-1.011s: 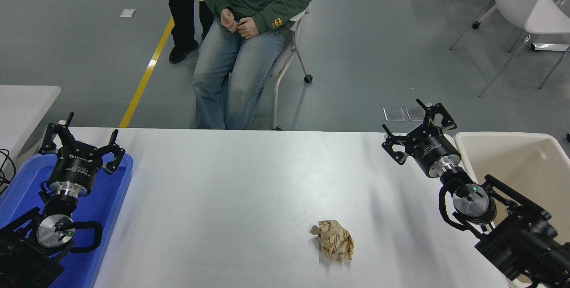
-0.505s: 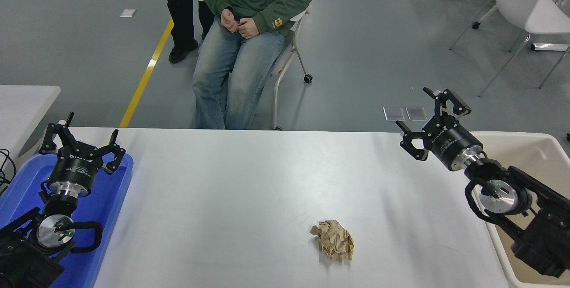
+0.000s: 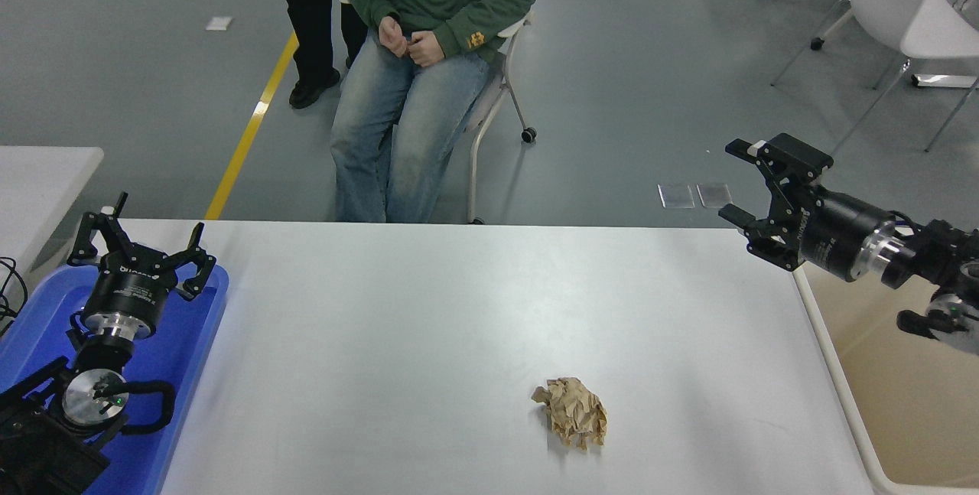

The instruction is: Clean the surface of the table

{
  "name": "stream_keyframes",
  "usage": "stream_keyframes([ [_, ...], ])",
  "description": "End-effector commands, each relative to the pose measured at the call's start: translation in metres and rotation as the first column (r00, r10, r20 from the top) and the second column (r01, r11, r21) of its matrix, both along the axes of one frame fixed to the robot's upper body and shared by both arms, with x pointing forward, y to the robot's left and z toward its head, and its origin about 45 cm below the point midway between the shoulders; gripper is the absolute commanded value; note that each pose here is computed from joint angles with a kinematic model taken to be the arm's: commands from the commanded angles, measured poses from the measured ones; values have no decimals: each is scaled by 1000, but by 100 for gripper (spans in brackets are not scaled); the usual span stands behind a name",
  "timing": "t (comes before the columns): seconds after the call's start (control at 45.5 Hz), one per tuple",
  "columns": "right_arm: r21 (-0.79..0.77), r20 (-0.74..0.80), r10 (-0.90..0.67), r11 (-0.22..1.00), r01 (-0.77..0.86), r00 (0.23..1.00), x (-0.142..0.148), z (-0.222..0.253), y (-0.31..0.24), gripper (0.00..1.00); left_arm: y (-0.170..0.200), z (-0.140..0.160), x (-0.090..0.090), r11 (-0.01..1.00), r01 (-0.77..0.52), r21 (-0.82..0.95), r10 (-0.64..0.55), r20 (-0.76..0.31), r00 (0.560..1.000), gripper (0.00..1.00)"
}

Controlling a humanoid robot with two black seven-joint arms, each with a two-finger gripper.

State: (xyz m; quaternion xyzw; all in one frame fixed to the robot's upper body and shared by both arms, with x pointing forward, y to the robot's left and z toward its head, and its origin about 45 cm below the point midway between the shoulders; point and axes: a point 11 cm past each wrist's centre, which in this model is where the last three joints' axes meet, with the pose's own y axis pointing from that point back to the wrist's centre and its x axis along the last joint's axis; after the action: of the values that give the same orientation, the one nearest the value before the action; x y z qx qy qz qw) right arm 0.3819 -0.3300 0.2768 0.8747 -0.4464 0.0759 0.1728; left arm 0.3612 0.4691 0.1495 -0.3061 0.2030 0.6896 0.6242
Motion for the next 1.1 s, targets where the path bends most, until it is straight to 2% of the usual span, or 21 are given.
stream_keyframes([
  [0.0,-254,11,187,951,-178,982,-20,5,18,100,0,0,0,1000,0,0,0,0,1000,100],
  [0.198,-428,-64,325,845,-320,944,-38,-19,30,100,0,0,0,1000,0,0,0,0,1000,100],
  [0.33,-484,-114,373,789,-380,921,-45,-31,34,100,0,0,0,1000,-1,0,1,0,1000,100],
  [0.681,-536,-222,512,647,-542,830,-62,-68,67,100,0,0,0,1000,0,0,0,0,1000,100],
  [0.923,-511,-249,574,607,-609,780,-69,-92,100,99,0,0,0,1000,0,0,0,0,1000,100],
  [1.077,-508,-251,568,612,-606,784,-66,-105,108,99,0,0,0,1000,0,0,0,0,1000,100],
])
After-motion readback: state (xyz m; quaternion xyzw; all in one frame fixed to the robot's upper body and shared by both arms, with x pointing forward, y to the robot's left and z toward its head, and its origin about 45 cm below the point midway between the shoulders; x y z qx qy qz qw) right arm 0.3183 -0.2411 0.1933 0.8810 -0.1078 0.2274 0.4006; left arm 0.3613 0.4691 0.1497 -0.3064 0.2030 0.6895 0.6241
